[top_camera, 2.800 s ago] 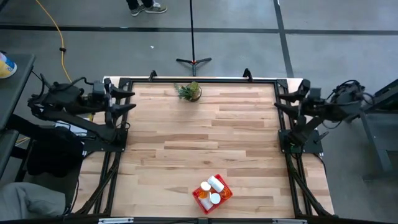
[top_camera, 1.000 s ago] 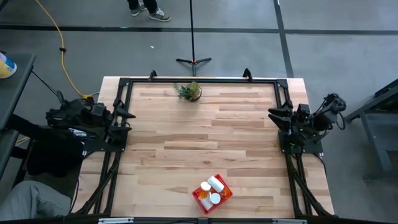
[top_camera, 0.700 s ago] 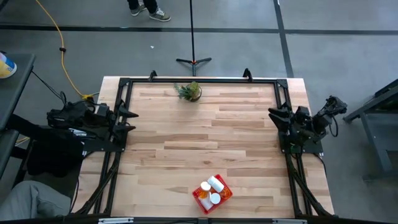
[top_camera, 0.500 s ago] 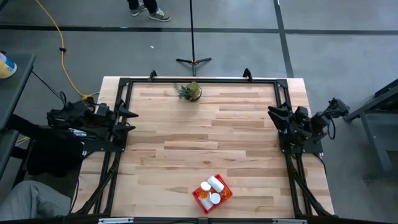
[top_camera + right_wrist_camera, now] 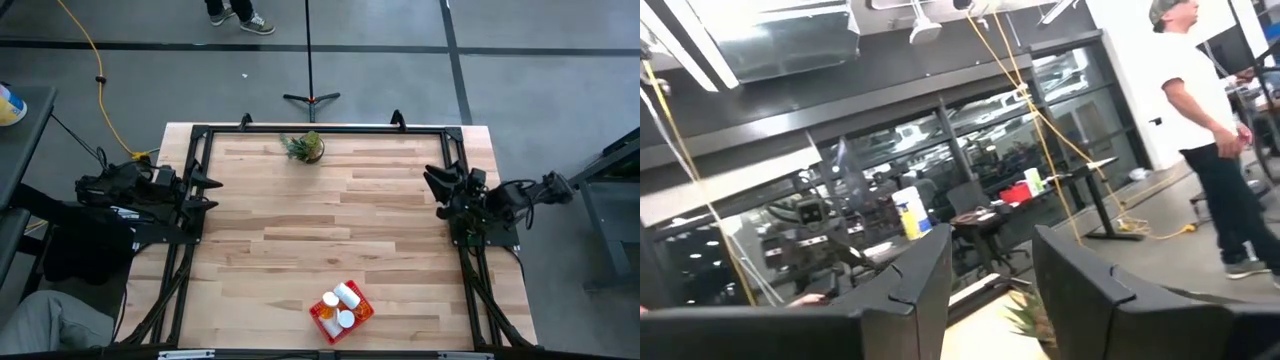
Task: Pick and place pill bottles into a basket
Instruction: Return to Home Position
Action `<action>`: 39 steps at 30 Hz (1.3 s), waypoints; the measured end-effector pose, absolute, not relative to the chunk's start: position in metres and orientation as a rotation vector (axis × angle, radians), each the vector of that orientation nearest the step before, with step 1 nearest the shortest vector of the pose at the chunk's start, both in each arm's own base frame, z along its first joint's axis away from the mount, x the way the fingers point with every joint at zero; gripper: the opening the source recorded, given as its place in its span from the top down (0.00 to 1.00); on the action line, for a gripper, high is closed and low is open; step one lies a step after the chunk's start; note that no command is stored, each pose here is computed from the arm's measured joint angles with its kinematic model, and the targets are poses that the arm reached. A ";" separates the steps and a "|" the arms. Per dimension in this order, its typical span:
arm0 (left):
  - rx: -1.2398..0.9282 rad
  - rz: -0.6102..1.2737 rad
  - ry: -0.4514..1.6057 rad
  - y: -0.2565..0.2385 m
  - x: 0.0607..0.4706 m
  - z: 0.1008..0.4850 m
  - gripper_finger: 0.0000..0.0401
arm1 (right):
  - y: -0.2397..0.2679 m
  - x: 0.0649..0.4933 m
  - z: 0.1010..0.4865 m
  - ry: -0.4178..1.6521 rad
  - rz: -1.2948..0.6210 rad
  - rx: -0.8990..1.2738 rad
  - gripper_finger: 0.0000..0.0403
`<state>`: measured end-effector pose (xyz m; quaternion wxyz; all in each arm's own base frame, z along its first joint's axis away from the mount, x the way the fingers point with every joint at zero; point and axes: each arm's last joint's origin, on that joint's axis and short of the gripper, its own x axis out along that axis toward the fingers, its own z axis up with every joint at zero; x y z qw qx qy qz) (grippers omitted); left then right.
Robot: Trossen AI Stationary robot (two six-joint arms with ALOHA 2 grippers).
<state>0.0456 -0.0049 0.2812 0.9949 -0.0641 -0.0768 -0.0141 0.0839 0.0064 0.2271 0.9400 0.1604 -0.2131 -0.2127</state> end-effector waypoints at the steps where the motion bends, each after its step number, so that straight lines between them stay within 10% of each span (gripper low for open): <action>1: -0.129 -0.028 -0.154 -0.005 0.046 0.281 0.32 | 0.005 0.085 0.226 -0.432 -0.441 0.322 0.67; 26: -0.276 -0.006 0.063 -0.005 0.047 0.260 0.32 | -0.016 0.099 0.190 -0.078 -0.172 0.405 0.67; 39: -0.007 0.083 0.052 -0.003 0.050 0.256 0.32 | -0.015 0.099 0.183 0.010 -0.077 0.376 0.67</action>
